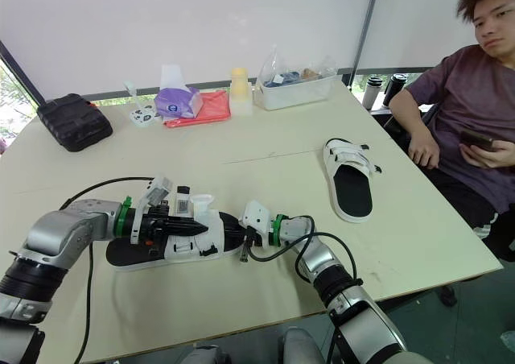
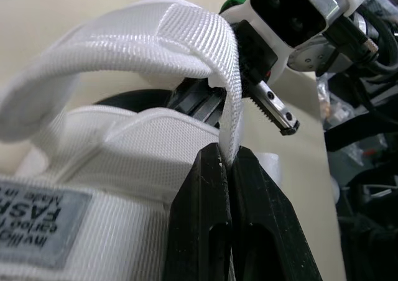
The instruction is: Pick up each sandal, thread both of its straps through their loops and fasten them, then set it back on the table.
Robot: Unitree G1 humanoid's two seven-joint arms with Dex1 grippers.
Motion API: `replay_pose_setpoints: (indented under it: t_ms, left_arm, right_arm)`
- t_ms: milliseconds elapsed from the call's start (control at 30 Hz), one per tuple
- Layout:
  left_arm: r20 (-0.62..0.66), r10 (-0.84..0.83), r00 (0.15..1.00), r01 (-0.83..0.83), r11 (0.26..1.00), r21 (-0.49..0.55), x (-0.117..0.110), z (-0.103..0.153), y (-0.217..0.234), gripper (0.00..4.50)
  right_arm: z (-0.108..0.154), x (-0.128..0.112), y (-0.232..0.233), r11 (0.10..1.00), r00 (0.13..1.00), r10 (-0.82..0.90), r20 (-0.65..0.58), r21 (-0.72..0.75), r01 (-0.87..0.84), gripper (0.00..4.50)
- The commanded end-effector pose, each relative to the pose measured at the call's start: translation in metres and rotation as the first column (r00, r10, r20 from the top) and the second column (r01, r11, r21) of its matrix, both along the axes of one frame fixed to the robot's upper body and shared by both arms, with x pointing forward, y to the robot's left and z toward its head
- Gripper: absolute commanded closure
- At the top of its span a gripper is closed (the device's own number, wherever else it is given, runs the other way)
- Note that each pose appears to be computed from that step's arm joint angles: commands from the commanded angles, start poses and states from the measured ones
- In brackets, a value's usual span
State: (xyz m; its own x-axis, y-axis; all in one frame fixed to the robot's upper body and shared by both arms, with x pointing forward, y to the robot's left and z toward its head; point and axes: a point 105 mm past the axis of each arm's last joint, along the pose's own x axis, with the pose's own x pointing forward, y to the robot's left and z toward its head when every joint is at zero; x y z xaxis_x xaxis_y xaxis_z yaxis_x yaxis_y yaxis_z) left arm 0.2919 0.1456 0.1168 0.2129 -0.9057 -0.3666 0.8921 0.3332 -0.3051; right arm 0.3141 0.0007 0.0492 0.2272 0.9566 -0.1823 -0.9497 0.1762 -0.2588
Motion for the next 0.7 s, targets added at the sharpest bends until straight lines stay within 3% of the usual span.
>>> replay_pose_setpoints:
  t_ms: [33,267,567,700]
  left_arm:
    - [0.026,-0.051,0.998,0.051,0.999,0.017,-0.004,0.005,-0.004,4.44]
    - [0.079,-0.203,0.976,0.189,0.97,0.155,-0.019,-0.003,-0.009,4.44]
    - [0.304,-0.163,0.939,0.087,0.965,0.248,0.014,0.006,-0.012,4.44]
    - [0.307,-0.24,0.921,0.167,0.955,0.245,0.005,0.016,-0.019,4.44]
  right_arm:
    - [-0.088,-0.019,-0.041,0.96,0.962,-0.144,-0.232,-0.27,0.078,4.5]
    - [-0.088,-0.019,-0.041,0.959,0.962,-0.147,-0.232,-0.271,0.081,4.5]
    - [-0.089,-0.02,-0.038,0.96,0.961,-0.147,-0.234,-0.266,0.082,4.5]
    - [-0.089,-0.019,-0.039,0.96,0.961,-0.148,-0.235,-0.268,0.083,4.5]
